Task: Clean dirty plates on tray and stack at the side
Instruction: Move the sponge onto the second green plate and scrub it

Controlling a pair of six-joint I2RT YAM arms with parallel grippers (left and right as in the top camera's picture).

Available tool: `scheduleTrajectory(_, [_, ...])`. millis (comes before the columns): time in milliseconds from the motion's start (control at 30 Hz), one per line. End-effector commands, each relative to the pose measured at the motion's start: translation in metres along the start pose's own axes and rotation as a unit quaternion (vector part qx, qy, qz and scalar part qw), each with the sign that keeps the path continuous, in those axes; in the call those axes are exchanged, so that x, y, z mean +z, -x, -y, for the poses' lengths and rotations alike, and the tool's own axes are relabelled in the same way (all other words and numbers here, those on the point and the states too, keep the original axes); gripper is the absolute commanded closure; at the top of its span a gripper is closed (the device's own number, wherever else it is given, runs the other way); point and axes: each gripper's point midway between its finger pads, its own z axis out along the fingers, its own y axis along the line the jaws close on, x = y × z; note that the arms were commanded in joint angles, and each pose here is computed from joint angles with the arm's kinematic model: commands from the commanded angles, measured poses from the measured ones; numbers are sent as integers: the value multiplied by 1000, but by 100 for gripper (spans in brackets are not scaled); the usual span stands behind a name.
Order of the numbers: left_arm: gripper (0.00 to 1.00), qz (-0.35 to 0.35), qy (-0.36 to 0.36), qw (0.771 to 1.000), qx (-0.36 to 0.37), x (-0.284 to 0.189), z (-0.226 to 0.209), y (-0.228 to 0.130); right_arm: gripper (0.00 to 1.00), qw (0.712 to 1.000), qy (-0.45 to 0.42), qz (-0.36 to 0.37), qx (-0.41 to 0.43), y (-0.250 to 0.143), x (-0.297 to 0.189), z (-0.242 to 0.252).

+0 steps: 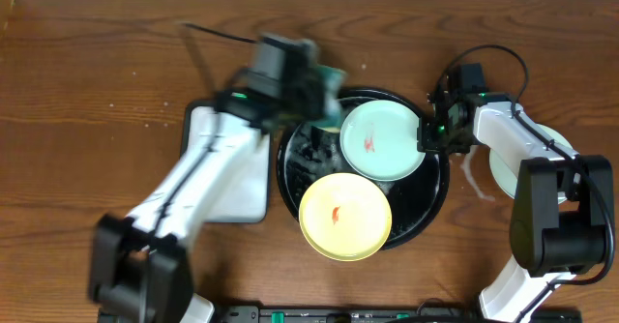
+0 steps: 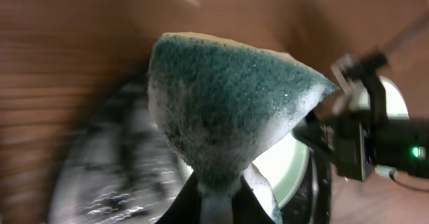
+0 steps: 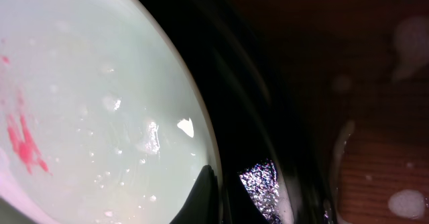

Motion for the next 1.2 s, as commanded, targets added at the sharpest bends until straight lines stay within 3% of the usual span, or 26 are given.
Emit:
scheduleTrajectory(0, [92, -33, 2, 999, -17, 43, 16, -25, 99, 1000, -2, -13, -1, -6, 7, 1])
scheduleTrajectory(333, [92, -84, 3, 992, -98, 122, 25, -75, 99, 1000, -2, -14, -1, -6, 7, 1])
scheduleTrajectory(467, [93, -83, 68, 991, -77, 138, -9, -86, 99, 1000, -2, -14, -1, -6, 7, 1])
scheduleTrajectory(600, [93, -76, 177, 980, -47, 130, -63, -85, 99, 1000, -3, -19, 0, -9, 7, 2])
scheduleTrajectory(733, [93, -71, 214, 973, -39, 117, -87, -71, 99, 1000, -3, -19, 0, -9, 7, 2])
scheduleTrajectory(933, [93, -54, 199, 977, -48, 120, -74, -61, 99, 1000, -3, -19, -2, -9, 7, 2])
scheduleTrajectory(1167, [92, -44, 96, 994, -35, 152, -4, -73, 99, 1000, -3, -19, -12, -9, 7, 2])
